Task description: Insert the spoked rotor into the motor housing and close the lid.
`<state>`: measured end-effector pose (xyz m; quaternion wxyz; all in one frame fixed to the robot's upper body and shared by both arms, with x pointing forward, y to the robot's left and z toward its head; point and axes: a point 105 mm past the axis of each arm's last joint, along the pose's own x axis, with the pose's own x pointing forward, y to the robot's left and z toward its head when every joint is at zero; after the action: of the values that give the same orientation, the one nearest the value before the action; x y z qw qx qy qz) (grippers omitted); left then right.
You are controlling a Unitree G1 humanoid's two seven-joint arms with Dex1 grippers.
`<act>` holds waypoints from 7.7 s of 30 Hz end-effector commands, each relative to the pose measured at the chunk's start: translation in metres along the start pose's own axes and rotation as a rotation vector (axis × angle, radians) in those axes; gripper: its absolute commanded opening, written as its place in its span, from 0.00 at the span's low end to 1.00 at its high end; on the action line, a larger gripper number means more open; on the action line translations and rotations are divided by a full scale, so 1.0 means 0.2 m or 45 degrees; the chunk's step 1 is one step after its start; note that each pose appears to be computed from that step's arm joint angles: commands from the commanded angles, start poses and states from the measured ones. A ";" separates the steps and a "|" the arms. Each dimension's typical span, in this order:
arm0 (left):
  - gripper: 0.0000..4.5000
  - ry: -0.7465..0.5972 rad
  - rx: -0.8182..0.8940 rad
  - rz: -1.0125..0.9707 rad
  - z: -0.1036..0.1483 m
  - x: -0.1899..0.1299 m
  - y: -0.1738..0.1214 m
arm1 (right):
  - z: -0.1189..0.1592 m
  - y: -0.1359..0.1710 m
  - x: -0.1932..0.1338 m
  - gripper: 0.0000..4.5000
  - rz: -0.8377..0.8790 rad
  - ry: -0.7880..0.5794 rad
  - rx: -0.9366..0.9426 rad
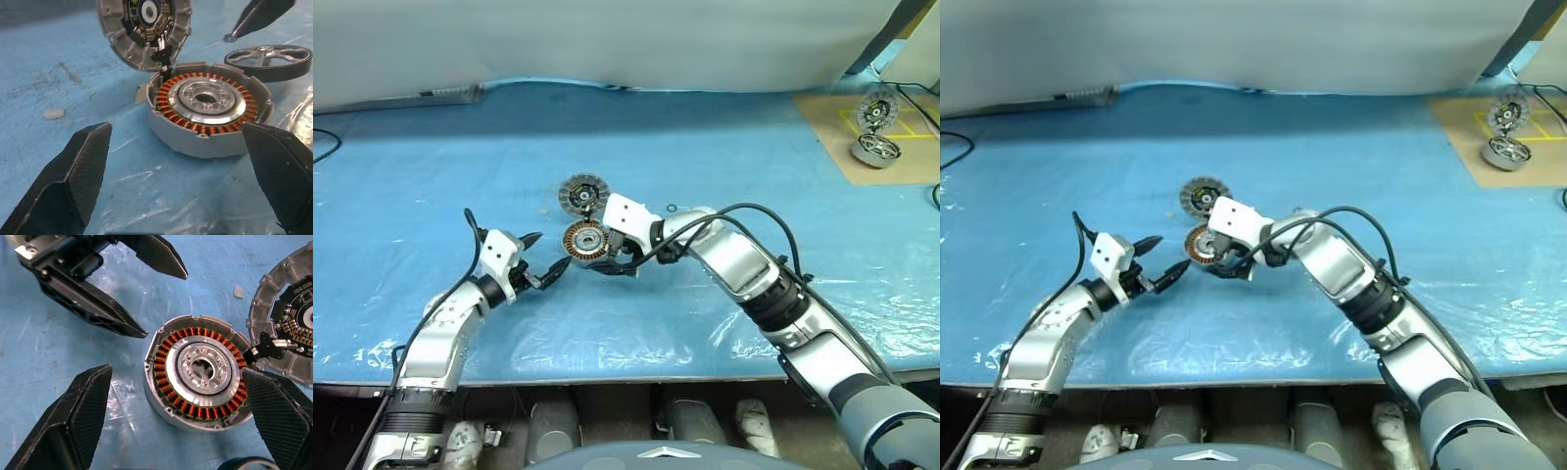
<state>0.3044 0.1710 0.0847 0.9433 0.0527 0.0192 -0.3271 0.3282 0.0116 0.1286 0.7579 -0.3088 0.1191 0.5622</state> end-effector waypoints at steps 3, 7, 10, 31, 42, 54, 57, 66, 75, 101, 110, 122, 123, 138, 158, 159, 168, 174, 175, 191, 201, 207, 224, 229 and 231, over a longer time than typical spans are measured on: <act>1.00 -0.043 0.059 -0.038 0.04 -0.03 -0.05 | 0.04 -0.02 0.06 0.99 0.013 0.001 -0.128; 1.00 -0.038 0.069 -0.040 0.02 -0.04 -0.05 | 0.05 -0.03 0.10 0.99 0.021 0.001 -0.146; 1.00 -0.043 0.068 -0.026 0.00 -0.04 -0.05 | 0.06 -0.02 0.13 0.99 0.045 -0.001 -0.156; 1.00 -0.026 0.050 0.031 -0.10 -0.07 -0.05 | -0.12 -0.02 0.16 0.54 0.075 0.159 -0.142; 1.00 -0.038 0.062 0.021 -0.07 -0.04 -0.05 | -0.17 -0.01 0.09 0.39 0.072 0.187 -0.123; 1.00 -0.037 0.053 0.014 -0.07 -0.03 -0.07 | -0.16 0.04 0.03 0.39 0.078 0.186 -0.082; 1.00 -0.037 0.051 0.006 -0.07 -0.02 -0.08 | -0.16 0.06 0.02 0.39 0.077 0.187 -0.075; 1.00 -0.028 0.052 -0.002 -0.08 -0.02 -0.07 | -0.12 0.04 0.02 0.39 0.029 0.150 -0.049; 1.00 -0.029 0.050 -0.012 -0.07 -0.01 -0.08 | -0.05 0.01 -0.06 0.98 -0.031 0.097 -0.003; 1.00 -0.012 0.061 -0.031 -0.12 -0.02 -0.07 | -0.47 -0.59 -0.40 0.98 -0.922 -0.011 0.522; 1.00 -0.018 0.057 -0.020 -0.13 -0.03 -0.07 | -0.59 -0.63 -0.28 0.98 -0.972 0.015 0.635; 1.00 -0.028 0.064 -0.032 -0.10 -0.01 -0.08 | -0.63 -0.59 -0.27 0.98 -0.953 0.027 0.662; 1.00 -0.029 0.065 -0.033 -0.10 0.00 -0.08 | -0.63 -0.59 -0.26 0.98 -0.952 0.027 0.663; 1.00 -0.021 0.065 -0.030 -0.11 -0.01 -0.08 | -0.59 -0.59 -0.28 0.98 -0.923 -0.007 0.648; 1.00 -0.033 0.080 -0.011 -0.02 -0.02 -0.08 | -0.37 -0.66 -0.11 0.98 -0.849 -0.138 0.573; 1.00 -0.031 0.082 -0.009 -0.01 -0.02 -0.08 | -0.36 -0.66 -0.09 0.98 -0.843 -0.142 0.570; 1.00 -0.010 0.093 0.005 -0.01 -0.06 -0.06 | -0.35 -0.63 0.01 0.98 -0.833 -0.135 0.619; 1.00 0.009 0.093 0.025 -0.06 -0.10 -0.05 | -0.42 -0.63 0.00 0.98 -0.885 -0.100 0.694; 1.00 0.011 0.092 0.028 -0.06 -0.10 -0.05 | -0.43 -0.64 -0.01 0.98 -0.899 -0.099 0.700; 1.00 0.012 0.078 0.035 -0.15 -0.11 -0.06 | -0.51 -0.60 0.01 0.55 -0.904 -0.007 0.814; 1.00 0.008 0.074 0.036 -0.15 -0.11 -0.06 | -0.51 -0.59 0.01 0.32 -0.891 0.010 0.781; 1.00 0.005 0.069 0.031 -0.15 -0.10 -0.07 | -0.51 -0.59 0.01 0.32 -0.887 0.021 0.767; 1.00 -0.003 0.058 0.016 -0.14 -0.07 -0.09 | -0.39 -0.72 -0.10 0.14 -0.939 -0.114 0.755; 1.00 -0.012 0.055 0.010 -0.13 -0.05 -0.09 | -0.35 -0.80 -0.21 0.14 -1.005 -0.164 0.745; 1.00 -0.021 0.052 0.010 -0.12 -0.04 -0.09 | -0.35 -0.84 -0.26 0.14 -1.035 -0.178 0.728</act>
<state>0.2841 0.1682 0.0519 0.9441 0.0693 0.0204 -0.3217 0.4714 -0.0984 0.1305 0.9712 -0.0780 0.1251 0.1873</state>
